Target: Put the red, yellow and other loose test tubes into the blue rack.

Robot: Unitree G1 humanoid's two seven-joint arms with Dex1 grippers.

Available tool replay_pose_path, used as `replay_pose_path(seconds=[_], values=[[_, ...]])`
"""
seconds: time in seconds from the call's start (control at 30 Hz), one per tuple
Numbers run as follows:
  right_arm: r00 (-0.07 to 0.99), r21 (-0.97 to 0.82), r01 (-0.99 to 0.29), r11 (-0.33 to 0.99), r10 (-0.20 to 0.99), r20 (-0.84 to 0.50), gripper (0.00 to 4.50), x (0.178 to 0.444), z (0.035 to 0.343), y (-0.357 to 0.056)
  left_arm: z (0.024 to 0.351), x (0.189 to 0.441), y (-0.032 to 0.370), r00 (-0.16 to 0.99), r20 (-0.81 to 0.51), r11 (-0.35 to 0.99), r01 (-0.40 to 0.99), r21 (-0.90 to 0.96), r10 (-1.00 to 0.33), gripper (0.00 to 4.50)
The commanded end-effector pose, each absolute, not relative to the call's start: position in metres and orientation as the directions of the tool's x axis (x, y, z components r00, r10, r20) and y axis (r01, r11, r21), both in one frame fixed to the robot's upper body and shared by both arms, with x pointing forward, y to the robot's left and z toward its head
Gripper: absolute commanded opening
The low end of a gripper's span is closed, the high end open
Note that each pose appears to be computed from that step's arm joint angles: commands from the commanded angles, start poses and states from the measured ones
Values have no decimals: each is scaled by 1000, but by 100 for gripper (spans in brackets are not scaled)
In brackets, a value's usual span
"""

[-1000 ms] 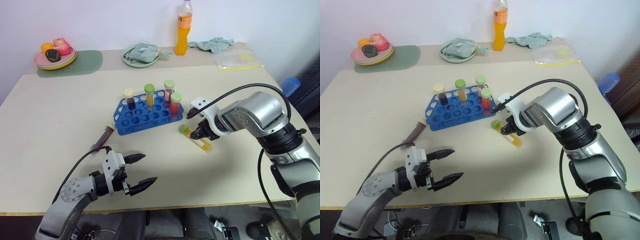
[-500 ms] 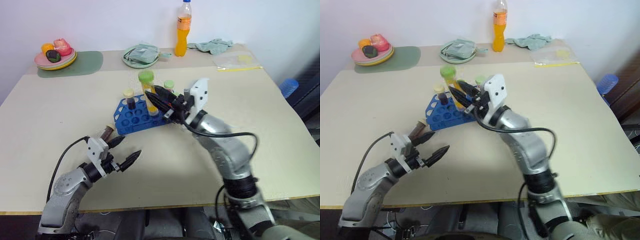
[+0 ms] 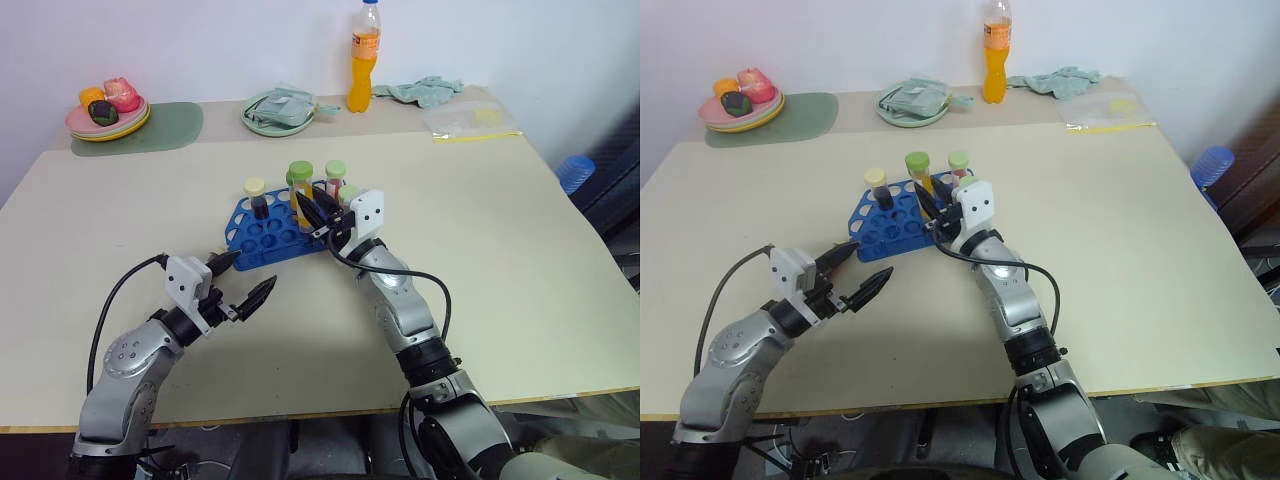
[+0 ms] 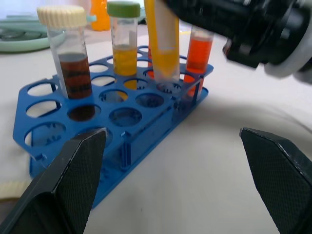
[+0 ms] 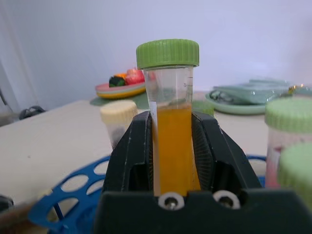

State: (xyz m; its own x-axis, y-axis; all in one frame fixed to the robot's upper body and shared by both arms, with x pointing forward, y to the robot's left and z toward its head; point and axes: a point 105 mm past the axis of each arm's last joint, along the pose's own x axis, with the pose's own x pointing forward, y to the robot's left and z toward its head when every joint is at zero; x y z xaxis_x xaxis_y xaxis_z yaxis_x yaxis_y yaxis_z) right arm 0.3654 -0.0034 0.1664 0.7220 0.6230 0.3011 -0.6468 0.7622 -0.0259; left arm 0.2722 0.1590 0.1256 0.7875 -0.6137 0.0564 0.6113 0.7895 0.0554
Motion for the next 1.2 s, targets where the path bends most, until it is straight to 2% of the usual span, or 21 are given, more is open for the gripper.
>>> replay_pose_path(seconds=[0.03,0.6,0.67,0.7,0.73,0.83,0.87,0.97,1.13,1.2], values=[[692,-44,-666,745,638,338,67,360,174,2,140,270,157,787,93,792,605,84,-610,450],[722,-65,-633,771,618,311,67,363,159,1,146,270,145,782,98,788,612,72,-616,450],[714,-50,-645,763,625,316,171,361,159,1,146,270,146,783,96,789,610,72,-614,450],[710,-50,-649,760,627,321,202,360,161,1,146,270,146,785,96,791,608,70,-612,450],[701,-59,-652,756,631,333,253,358,164,2,146,270,147,787,95,793,605,68,-609,450],[665,-118,-657,745,646,375,410,351,180,6,147,273,154,808,90,813,578,68,-582,450],[654,-132,-656,743,648,391,446,349,187,6,149,275,159,821,84,825,561,65,-565,450],[616,-158,-663,732,653,440,446,339,211,2,159,287,182,878,39,879,474,61,-476,450],[575,-184,-673,716,664,479,446,325,238,-6,170,302,211,906,-151,900,415,133,-396,450],[559,-207,-682,702,682,472,446,322,244,-11,175,313,233,909,-293,911,362,197,-297,450]])
